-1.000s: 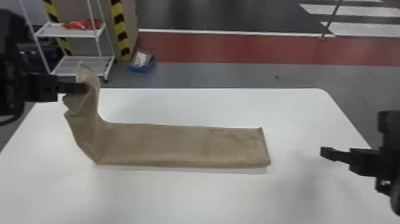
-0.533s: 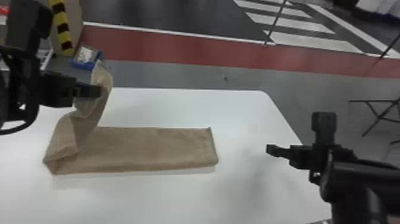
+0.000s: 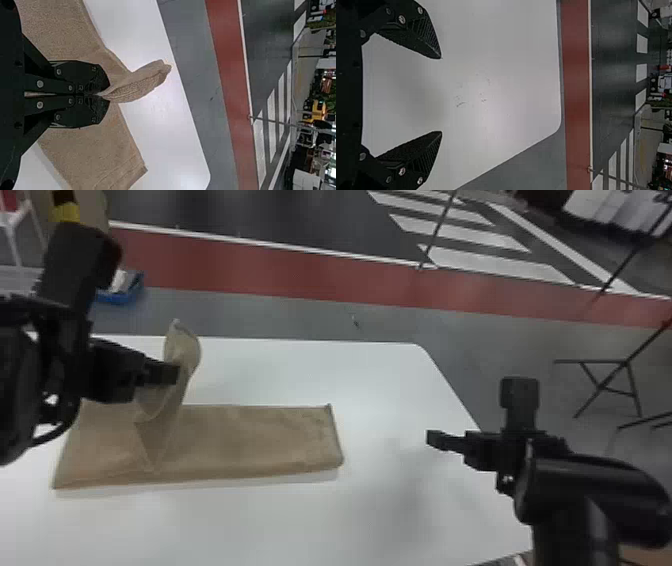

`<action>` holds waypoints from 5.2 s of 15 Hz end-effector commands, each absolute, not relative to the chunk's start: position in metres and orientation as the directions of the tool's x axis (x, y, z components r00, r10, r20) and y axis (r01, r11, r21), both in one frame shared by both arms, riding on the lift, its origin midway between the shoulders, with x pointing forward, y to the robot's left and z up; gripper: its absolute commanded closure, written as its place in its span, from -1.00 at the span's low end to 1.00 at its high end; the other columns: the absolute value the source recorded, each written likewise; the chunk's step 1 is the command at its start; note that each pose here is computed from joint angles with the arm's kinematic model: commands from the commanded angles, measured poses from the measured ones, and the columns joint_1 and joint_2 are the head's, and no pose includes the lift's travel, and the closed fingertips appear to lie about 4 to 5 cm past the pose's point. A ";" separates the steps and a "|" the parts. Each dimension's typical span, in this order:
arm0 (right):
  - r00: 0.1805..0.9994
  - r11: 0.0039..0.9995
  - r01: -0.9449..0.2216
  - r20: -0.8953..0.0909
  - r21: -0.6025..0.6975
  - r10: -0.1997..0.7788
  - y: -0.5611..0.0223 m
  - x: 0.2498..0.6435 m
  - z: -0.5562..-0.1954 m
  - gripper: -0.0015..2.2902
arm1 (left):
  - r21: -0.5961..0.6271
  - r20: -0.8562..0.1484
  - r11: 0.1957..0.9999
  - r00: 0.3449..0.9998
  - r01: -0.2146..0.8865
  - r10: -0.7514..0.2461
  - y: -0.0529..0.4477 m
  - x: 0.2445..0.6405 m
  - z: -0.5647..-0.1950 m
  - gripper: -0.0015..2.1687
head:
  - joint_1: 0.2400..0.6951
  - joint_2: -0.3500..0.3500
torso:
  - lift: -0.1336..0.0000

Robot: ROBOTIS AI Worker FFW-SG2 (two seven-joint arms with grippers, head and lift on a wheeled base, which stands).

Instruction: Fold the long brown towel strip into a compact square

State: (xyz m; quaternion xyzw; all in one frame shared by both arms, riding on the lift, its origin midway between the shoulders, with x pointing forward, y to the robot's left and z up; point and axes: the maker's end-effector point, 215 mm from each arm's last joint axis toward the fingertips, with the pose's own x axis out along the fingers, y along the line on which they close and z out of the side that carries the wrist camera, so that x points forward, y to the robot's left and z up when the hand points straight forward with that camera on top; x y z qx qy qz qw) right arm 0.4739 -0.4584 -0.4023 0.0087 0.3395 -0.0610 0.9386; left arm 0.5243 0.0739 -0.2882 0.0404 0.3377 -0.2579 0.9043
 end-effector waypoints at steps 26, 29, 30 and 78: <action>0.792 0.969 -0.224 -0.559 0.106 0.244 -0.224 0.534 -0.353 -0.79 | -0.121 -0.671 0.951 0.683 0.286 -0.290 0.202 0.488 -0.333 -0.93 | 1.00 -0.31 | -0.91; 0.770 0.952 -0.290 -0.566 0.100 0.295 -0.190 0.538 -0.355 -0.79 | -0.129 -0.684 0.960 0.678 0.250 -0.269 0.224 0.474 -0.344 -0.93 | 1.00 -0.08 | -0.91; 0.759 0.946 -0.311 -0.575 0.094 0.306 -0.179 0.536 -0.359 -0.79 | -0.134 -0.687 0.959 0.674 0.249 -0.271 0.224 0.469 -0.347 -0.93 | 1.00 -0.03 | -0.91; 0.620 0.918 -0.395 -0.746 -0.031 0.241 -0.134 0.537 -0.441 -0.64 | -0.192 -0.723 0.965 0.638 0.179 -0.263 0.262 0.446 -0.375 -0.92 | 1.00 0.41 | -0.91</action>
